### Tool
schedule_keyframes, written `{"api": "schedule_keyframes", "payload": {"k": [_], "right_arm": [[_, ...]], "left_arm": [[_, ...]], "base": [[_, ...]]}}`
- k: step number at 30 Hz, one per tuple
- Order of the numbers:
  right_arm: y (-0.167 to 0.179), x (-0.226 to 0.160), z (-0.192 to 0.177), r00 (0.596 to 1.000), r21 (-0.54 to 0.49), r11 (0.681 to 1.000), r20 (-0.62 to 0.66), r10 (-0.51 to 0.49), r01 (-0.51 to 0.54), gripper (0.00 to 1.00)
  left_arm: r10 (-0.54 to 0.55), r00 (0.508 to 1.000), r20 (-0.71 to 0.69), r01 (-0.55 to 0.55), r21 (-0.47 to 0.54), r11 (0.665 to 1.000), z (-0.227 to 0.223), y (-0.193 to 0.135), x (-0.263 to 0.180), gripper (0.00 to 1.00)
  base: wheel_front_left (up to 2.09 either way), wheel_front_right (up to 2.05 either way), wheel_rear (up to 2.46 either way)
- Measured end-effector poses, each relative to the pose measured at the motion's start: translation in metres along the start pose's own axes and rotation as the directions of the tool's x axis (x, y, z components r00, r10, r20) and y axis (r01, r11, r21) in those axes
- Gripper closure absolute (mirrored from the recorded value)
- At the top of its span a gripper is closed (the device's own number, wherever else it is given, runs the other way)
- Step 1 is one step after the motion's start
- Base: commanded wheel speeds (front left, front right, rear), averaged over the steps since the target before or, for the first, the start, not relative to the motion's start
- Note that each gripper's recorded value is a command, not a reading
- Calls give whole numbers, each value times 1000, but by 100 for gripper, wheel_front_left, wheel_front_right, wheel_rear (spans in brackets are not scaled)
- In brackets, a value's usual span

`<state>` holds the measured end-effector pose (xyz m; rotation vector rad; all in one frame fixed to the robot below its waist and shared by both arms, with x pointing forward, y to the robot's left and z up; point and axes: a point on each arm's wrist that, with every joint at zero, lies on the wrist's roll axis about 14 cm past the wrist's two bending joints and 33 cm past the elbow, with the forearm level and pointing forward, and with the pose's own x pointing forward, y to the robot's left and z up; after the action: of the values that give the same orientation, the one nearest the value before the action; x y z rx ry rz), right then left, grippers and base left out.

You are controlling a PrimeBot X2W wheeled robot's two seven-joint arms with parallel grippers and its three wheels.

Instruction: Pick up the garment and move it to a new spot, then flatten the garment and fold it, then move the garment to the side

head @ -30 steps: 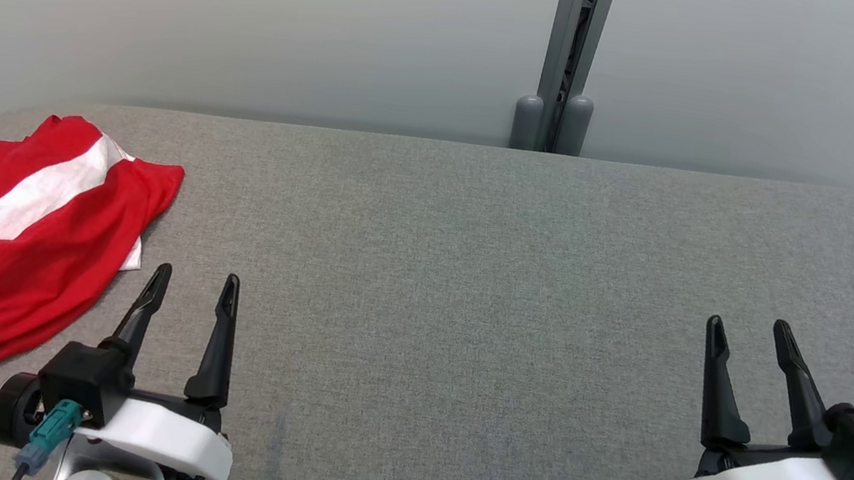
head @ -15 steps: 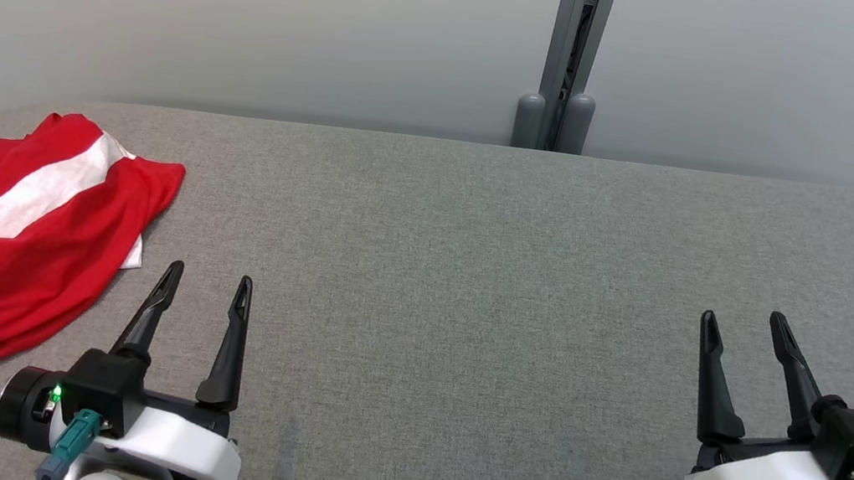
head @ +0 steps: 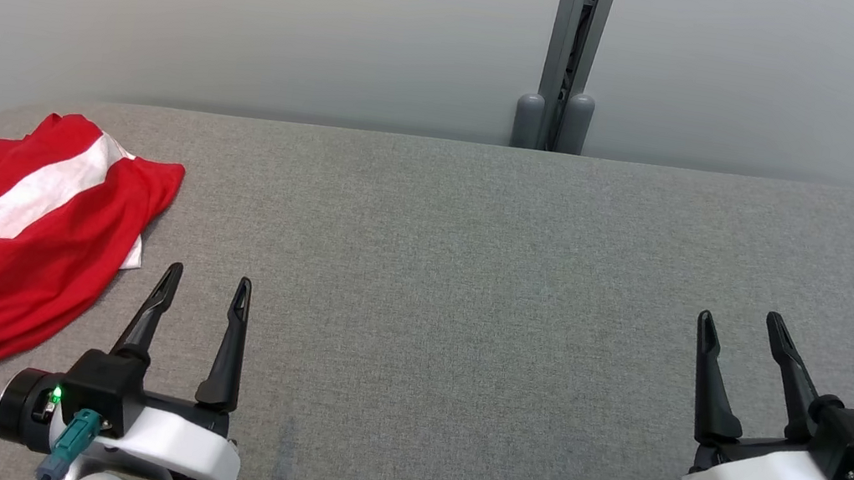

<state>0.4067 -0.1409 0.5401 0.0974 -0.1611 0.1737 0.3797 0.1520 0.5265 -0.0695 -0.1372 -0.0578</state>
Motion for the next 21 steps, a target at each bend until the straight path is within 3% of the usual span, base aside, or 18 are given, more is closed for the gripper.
{"api": "schedule_keyframes", "payload": {"k": [15, 21], "right_arm": [[15, 7, -3, 999, 13, 999, -5, 42, -42, 0], [44, 16, -9, 992, 34, 992, -14, 125, -124, 0]], "left_arm": [[50, 999, -11, -50, -1, 999, -3, 15, -7, 0], [142, 990, -1, -142, 10, 990, 3, 44, -21, 0]], "base": [[0, 0, 0], [0, 0, 0]]}}
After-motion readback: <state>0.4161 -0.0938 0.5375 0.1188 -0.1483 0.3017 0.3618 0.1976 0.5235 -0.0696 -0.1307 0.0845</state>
